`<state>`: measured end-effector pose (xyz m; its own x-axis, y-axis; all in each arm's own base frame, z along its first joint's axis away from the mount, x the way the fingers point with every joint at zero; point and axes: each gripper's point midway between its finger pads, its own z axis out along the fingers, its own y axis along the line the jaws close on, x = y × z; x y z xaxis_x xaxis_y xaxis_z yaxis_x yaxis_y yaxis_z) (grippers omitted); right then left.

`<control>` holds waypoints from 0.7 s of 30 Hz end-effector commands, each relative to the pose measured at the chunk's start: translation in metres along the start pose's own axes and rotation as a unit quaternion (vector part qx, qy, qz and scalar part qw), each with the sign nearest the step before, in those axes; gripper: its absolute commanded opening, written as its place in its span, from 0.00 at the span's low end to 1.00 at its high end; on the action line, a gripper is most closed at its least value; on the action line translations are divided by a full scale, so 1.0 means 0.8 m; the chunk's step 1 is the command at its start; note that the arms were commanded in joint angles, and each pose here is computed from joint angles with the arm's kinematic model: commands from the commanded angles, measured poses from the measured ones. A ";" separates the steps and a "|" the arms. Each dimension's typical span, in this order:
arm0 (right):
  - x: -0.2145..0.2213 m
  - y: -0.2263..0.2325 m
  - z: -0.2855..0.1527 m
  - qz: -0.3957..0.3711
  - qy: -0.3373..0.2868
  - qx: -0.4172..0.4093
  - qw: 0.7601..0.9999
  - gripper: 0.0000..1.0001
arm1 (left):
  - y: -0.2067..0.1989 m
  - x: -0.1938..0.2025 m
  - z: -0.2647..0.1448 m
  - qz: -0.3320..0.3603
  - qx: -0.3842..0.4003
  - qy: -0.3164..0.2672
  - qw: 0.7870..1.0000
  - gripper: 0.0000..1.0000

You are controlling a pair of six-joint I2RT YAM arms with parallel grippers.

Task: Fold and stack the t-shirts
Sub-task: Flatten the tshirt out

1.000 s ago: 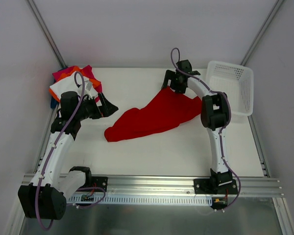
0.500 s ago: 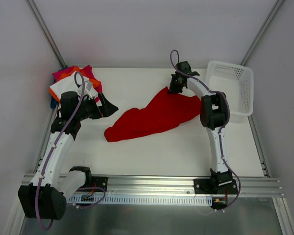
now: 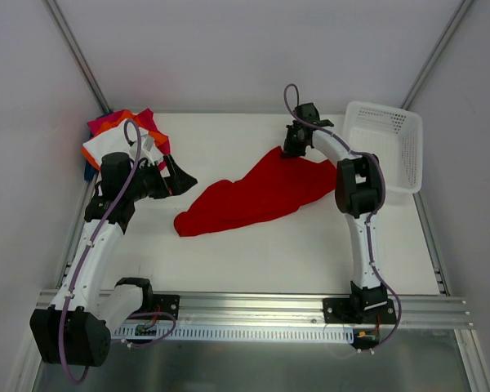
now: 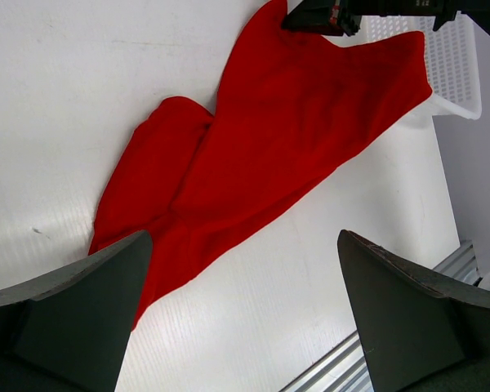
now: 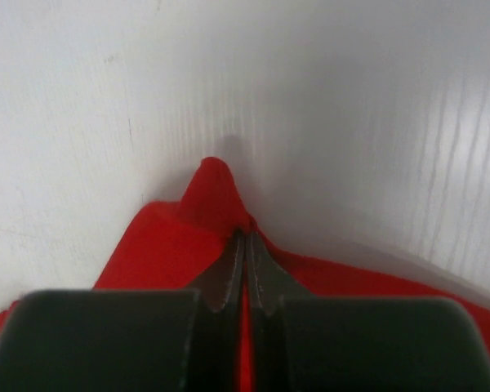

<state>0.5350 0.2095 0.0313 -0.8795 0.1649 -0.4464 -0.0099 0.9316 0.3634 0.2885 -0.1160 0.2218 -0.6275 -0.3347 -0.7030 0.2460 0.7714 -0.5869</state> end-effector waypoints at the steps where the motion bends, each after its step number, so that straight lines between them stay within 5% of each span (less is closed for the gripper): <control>1: -0.042 0.034 -0.103 -0.024 -0.061 -0.017 0.998 0.00 | -0.010 -0.010 -0.005 0.019 0.012 -0.012 1.000 0.99; 4: -0.062 0.050 -0.162 -0.036 -0.100 -0.028 0.994 0.00 | -0.017 -0.011 -0.007 0.020 0.020 -0.013 1.000 0.99; 11: -0.096 0.139 -0.404 -0.098 -0.246 -0.104 0.959 0.01 | -0.030 -0.016 -0.016 0.032 0.031 -0.026 0.999 0.99; 21: 0.028 0.205 -0.593 -0.209 -0.301 -0.226 0.902 0.01 | -0.043 -0.014 -0.027 0.045 0.048 -0.035 0.997 0.99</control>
<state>0.3129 0.2108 0.4845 -0.3156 0.1751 -0.9326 -0.5495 0.7676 0.3300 0.2750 -0.1222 0.2452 -0.5736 -0.3242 -0.7523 0.3155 0.7601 -0.5681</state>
